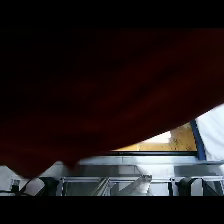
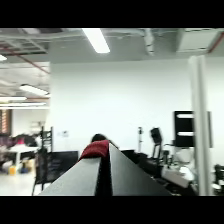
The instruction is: Fold the shirts.
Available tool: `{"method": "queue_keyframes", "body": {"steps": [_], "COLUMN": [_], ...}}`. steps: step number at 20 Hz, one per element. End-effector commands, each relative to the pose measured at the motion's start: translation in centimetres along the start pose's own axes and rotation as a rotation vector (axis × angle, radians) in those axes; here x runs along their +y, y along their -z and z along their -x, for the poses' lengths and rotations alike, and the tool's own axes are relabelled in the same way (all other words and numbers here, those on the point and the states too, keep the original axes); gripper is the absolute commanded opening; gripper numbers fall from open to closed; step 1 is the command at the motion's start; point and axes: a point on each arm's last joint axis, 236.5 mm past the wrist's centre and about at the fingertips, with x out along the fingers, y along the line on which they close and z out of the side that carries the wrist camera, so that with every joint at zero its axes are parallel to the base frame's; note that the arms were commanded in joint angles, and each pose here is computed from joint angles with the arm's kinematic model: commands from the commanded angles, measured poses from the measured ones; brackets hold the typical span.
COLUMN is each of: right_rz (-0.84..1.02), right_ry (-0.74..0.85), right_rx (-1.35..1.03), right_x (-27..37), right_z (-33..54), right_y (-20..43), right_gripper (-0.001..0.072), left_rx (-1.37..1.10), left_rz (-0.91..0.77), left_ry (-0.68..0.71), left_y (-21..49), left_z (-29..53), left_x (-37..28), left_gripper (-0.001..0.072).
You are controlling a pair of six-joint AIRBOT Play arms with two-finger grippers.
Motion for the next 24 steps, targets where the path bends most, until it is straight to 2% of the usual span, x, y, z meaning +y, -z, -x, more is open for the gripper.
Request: {"method": "queue_keyframes", "body": {"steps": [1,4,6,12,14,16,20,24], "right_rz": [-0.053,-0.182,-0.281,-0.601,-0.703,-0.823,-0.954,-0.934], "right_ry": [0.009,-0.034,-0.053,0.151,0.232,0.258,0.275,0.252], "right_rx": [0.024,0.151,0.249,0.759,0.817,0.792,0.665,0.641], "right_x": [-1.5,-6.0,-9.2,-20.5,-23.8,-26.2,-29.4,-30.3], "right_z": [-0.3,-1.8,-3.9,-9.0,-8.5,-8.2,-9.1,-10.6], "right_y": [0.6,5.1,10.4,41.6,50.8,56.8,61.3,61.3], "right_gripper": [0.0019,0.0019,0.0019,0.0019,0.0019,0.0019,0.0019,0.0019], "left_rx": [0.074,0.18,0.222,0.394,0.441,0.472,0.459,0.457], "left_rz": [0.073,0.278,0.41,0.676,0.678,0.685,0.656,0.616], "left_ry": [-0.199,-0.296,-0.372,-0.698,-0.78,-0.868,-0.926,-0.932], "left_y": [2.2,9.3,14.8,33.3,38.1,41.9,44.7,45.3], "left_z": [1.6,2.2,3.6,15.6,19.9,24.1,28.2,29.1], "left_x": [6.5,16.2,23.0,38.6,42.3,45.8,50.2,51.8], "left_gripper": [0.0028,0.0028,0.0028,0.0028,0.0028,0.0028,0.0028,0.0029]}}
